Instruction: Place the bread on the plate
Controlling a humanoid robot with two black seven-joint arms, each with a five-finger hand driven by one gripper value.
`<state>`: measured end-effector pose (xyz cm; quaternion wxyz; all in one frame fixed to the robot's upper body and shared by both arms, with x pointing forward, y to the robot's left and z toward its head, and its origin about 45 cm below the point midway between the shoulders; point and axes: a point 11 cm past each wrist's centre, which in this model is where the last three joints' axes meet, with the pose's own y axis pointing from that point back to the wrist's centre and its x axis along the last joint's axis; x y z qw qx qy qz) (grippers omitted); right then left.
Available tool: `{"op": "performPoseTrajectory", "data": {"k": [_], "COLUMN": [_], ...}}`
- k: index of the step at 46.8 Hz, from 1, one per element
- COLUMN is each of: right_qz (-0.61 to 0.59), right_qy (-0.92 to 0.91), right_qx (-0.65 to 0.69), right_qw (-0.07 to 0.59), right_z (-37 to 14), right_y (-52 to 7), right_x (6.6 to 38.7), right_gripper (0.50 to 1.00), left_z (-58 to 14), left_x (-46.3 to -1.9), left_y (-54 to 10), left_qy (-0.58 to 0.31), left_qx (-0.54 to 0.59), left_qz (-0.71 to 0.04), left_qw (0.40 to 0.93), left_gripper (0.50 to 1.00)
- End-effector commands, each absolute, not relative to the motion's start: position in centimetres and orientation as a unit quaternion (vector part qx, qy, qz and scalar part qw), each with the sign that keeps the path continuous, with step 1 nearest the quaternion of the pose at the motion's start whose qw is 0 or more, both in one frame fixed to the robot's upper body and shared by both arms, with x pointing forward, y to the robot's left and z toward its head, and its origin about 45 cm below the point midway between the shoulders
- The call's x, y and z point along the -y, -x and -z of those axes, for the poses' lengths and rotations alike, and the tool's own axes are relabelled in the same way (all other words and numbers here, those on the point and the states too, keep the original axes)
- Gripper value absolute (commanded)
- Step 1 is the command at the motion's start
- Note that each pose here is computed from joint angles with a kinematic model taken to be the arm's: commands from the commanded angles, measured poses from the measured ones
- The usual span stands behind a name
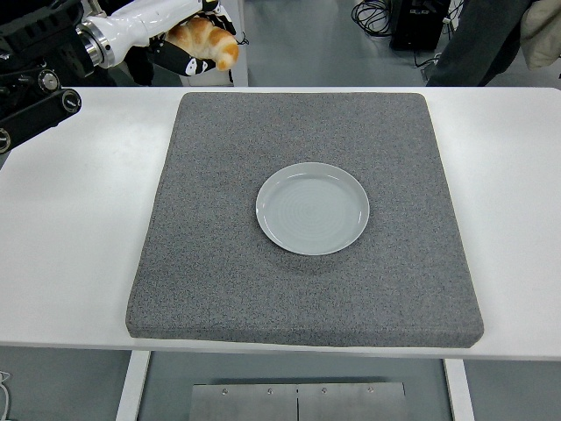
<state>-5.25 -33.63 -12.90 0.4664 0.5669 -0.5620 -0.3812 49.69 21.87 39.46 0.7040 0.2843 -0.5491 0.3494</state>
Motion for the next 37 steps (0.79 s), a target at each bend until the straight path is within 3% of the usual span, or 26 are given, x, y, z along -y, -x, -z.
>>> {"op": "performPoseTrajectory", "data": {"k": [1, 16, 37], "right_qz": [0.381, 0.381, 0.381], "right_qy": [-0.567, -0.567, -0.567], "right_qx": [0.562, 0.562, 0.562], "right_qw": [0.466, 0.466, 0.466], "right_z": [12.9, 12.9, 12.9], "right_y": [5.3, 5.3, 5.3], "right_x": [33.6, 33.6, 33.6], "right_gripper": [1.000, 1.000, 1.000], "left_z": [-39.5, -38.5, -36.9], "left_x": [-21.8, -21.0, -10.2], "left_y": [-49.7, -49.6, -48.2], "left_qy": [-0.284, -0.282, -0.217], "left_qx": [0.549, 0.547, 0.563], "left_qz": [-0.350, -0.342, -0.284], "left_qw": [0.704, 0.710, 0.745], "left_gripper": [0.500, 0.500, 0.500]}}
